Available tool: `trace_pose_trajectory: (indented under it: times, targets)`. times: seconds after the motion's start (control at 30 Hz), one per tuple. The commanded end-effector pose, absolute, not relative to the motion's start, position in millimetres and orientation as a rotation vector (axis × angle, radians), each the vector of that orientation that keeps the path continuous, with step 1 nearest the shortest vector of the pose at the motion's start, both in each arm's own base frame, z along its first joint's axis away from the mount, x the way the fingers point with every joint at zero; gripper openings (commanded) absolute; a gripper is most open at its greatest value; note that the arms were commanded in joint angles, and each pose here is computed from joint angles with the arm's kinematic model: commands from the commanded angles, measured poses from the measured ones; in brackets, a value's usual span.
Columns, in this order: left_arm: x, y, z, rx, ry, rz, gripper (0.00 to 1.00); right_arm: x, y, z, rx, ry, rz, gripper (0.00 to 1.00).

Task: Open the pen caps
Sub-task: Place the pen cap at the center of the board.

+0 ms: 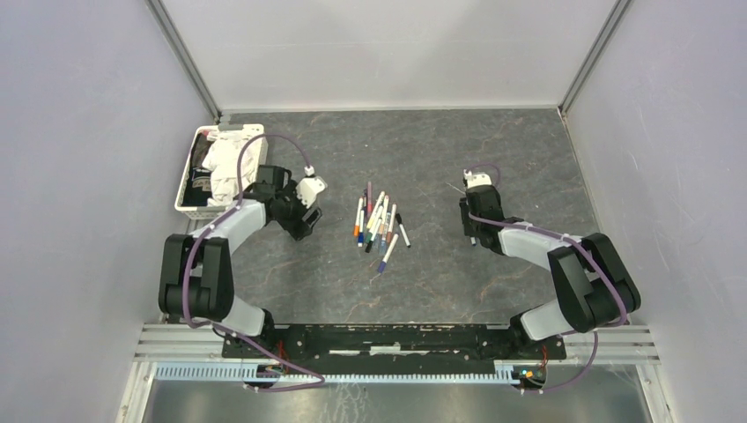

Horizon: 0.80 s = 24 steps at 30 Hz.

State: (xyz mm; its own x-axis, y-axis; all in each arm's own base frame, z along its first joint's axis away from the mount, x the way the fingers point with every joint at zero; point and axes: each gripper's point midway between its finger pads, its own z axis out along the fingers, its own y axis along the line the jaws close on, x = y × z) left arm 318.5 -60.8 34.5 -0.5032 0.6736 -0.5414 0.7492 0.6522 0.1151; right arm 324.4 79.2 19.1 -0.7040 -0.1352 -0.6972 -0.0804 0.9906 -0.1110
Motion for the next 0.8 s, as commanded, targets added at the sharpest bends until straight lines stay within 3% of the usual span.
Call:
trace_pose_trajectory:
  times: [0.0, 0.17, 0.23, 0.4, 0.6, 0.77]
  targets:
    - [330.2, -78.8, 87.0, 1.042, 2.232, -0.295, 0.9, 316.8, 83.8, 8.7, -0.144, 2.392, -0.032, 0.38]
    - [331.6, -87.9, 129.2, 0.995, 2.192, -0.38, 0.92, 326.3, 92.9, 31.1, -0.147, 2.346, 0.022, 0.41]
    - [329.3, -90.8, 142.6, 0.985, 2.18, -0.413, 1.0, 332.6, 98.2, 46.7, -0.149, 2.313, 0.052, 0.46]
    - [324.8, -91.4, 166.7, 0.938, 2.173, -0.451, 1.0, 344.6, 127.3, 91.8, -0.197, 2.218, 0.136, 0.5]
    - [319.0, -79.8, 175.8, 0.869, 2.207, -0.47, 1.0, 317.0, 215.9, 109.7, -0.373, 2.207, 0.293, 0.49]
    - [310.4, -64.3, 175.6, 0.812, 2.228, -0.451, 1.0, 280.3, 275.1, 88.6, -0.501, 2.27, 0.392, 0.4]
